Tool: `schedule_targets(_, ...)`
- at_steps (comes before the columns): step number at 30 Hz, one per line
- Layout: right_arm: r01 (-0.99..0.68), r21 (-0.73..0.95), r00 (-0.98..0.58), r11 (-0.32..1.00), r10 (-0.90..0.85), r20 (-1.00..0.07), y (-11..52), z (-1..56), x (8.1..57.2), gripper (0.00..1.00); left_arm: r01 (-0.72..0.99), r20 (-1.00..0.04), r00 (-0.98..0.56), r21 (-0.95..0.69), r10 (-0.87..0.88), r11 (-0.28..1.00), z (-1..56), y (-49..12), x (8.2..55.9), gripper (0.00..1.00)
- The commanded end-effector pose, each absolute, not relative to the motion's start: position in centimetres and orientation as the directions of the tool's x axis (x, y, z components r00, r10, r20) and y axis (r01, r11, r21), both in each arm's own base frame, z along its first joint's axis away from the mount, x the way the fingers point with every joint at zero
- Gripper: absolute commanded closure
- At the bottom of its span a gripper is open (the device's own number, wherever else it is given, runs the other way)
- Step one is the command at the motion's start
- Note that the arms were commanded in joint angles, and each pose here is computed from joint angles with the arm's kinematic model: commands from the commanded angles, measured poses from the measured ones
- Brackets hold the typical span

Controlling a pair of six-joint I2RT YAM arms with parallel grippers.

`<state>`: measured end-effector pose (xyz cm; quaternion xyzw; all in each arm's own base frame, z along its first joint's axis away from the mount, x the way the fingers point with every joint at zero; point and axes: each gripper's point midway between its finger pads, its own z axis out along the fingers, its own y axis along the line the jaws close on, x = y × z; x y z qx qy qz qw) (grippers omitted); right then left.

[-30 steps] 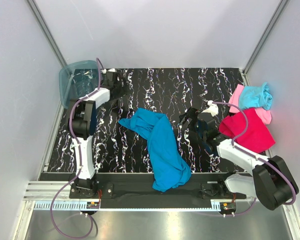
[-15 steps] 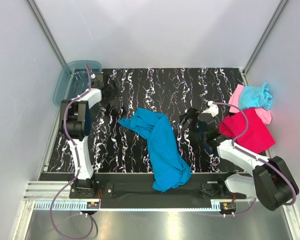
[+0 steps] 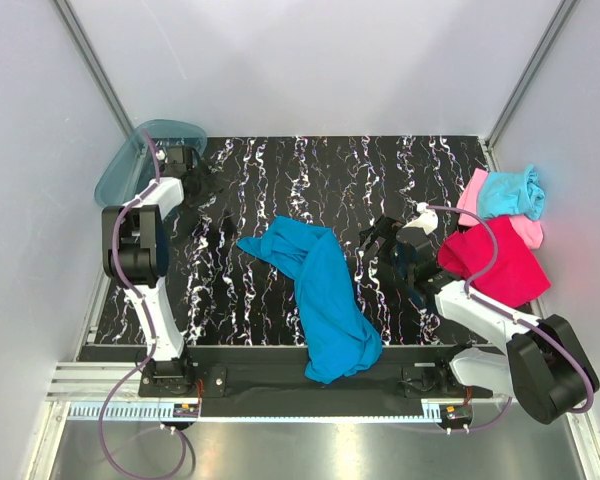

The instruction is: Fold and stack the t-shirts

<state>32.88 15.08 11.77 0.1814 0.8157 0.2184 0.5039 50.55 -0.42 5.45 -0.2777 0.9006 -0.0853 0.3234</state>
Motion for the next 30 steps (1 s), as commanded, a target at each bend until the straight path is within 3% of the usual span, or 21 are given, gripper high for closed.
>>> schedule_targets(1, 0.049, 0.573, -0.379, 0.818, 0.546, -0.747, 15.1, 13.5, 33.3, 0.00, -0.421, -0.546, -0.622, -0.371, -0.561, 0.828, 7.0, 0.1, 51.2, 0.12)
schedule_targets(10, 0.047, 0.570, -0.377, 0.821, 0.542, -0.751, 15.1, 13.3, 33.3, 0.00, -0.235, -0.546, -0.683, -0.466, -0.486, 0.853, 7.9, -4.0, 54.4, 0.12)
schedule_targets(14, 0.046, 0.570, -0.370, 0.821, 0.544, -0.753, 15.0, 13.5, 33.3, 0.00, -0.159, -0.565, -0.692, -0.487, -0.449, 0.859, 8.7, -4.9, 55.8, 0.07)
schedule_targets(30, 0.005, 0.575, -0.328, 0.818, 0.544, -0.772, 14.8, 14.6, 33.0, 0.00, -0.150, -0.590, -0.674, -0.480, -0.444, 0.865, 7.1, -4.6, 60.9, 0.03)
